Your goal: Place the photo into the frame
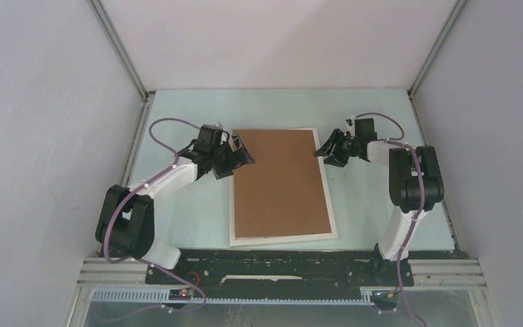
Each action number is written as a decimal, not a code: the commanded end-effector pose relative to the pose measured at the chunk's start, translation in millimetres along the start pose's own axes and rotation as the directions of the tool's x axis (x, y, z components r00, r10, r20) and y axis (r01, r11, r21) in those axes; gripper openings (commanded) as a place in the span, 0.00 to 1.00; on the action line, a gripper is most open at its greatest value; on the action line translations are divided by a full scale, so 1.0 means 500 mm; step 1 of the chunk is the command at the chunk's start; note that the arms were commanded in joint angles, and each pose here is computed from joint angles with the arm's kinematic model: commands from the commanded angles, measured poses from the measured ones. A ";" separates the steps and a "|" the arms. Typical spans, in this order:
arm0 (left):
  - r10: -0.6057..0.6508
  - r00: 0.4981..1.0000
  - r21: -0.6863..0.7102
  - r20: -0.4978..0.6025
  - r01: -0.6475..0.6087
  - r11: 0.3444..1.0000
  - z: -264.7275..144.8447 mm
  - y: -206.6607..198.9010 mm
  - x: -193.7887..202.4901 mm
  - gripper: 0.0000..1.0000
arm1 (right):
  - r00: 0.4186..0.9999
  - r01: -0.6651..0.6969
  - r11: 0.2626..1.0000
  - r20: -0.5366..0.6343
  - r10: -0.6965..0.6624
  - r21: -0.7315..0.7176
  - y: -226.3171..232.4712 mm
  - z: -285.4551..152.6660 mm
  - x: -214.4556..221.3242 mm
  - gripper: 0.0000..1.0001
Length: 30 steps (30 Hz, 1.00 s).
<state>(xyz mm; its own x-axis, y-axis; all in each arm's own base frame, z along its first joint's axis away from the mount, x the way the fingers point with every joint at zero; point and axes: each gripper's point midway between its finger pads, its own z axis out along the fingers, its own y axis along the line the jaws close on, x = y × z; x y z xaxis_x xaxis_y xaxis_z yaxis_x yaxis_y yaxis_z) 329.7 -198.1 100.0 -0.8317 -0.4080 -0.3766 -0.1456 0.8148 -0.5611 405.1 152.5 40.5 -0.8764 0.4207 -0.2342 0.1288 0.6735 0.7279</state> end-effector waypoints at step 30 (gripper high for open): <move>-0.285 0.953 0.737 0.102 0.120 0.665 -0.211 -0.262 -0.049 0.43 | 0.997 0.006 0.994 -0.071 -0.014 -0.107 0.052 0.014 0.037 0.56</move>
<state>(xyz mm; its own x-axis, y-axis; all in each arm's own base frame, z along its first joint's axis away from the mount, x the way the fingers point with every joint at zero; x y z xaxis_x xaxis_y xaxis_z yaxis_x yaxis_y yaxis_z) 333.7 -220.1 201.8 -0.6276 -0.7185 -0.2998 0.0066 0.3801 -0.9249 426.7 134.9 39.7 -0.8262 0.4644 -0.3189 0.1264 0.7045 0.6983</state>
